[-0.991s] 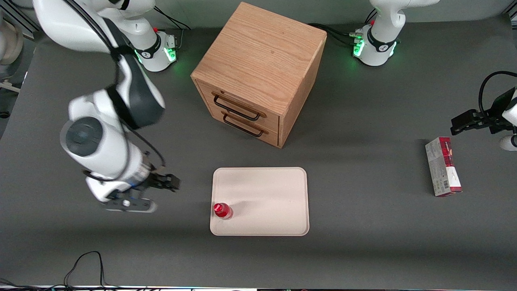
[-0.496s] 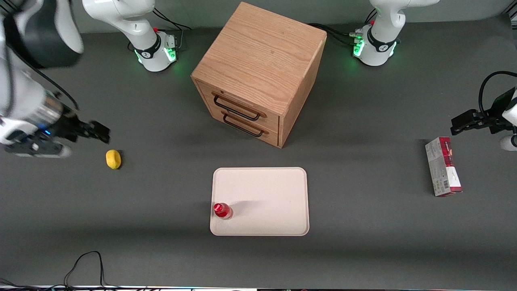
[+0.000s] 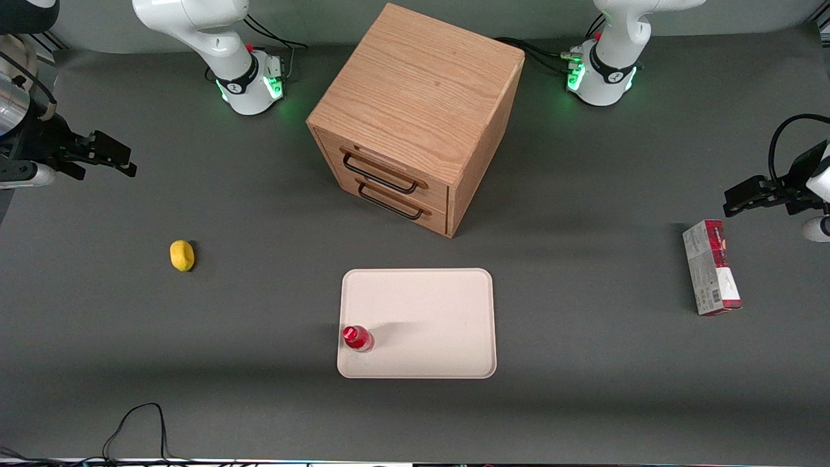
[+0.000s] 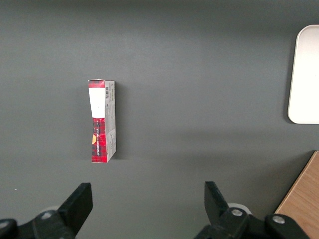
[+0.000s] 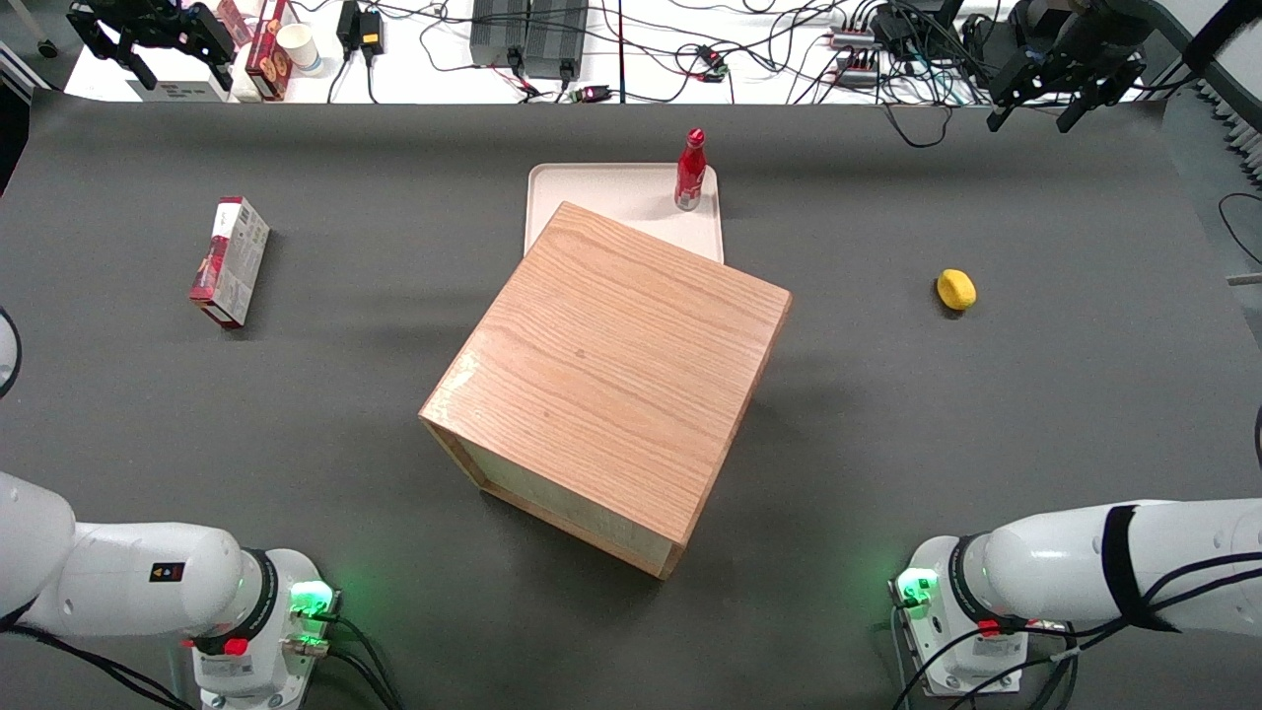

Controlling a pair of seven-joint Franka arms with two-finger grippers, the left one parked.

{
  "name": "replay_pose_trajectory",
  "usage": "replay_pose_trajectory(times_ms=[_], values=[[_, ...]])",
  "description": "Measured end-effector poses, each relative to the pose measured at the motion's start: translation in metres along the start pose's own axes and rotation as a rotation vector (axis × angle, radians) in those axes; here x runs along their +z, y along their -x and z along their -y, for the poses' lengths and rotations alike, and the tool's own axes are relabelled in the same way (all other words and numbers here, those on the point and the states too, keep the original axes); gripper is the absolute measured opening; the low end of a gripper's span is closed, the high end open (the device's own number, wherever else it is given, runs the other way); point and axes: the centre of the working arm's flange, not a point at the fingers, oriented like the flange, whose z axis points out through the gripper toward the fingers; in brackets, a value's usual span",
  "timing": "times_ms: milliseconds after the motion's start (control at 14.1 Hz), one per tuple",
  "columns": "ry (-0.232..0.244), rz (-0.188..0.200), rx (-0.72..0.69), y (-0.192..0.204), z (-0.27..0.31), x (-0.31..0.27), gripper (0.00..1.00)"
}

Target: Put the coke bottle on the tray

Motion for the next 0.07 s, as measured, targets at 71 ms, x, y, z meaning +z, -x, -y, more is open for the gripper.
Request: replay_pose_trajectory(times_ms=[71], values=[[0.0,0.0,-0.002,0.0001,0.0012,-0.0001,1.0]])
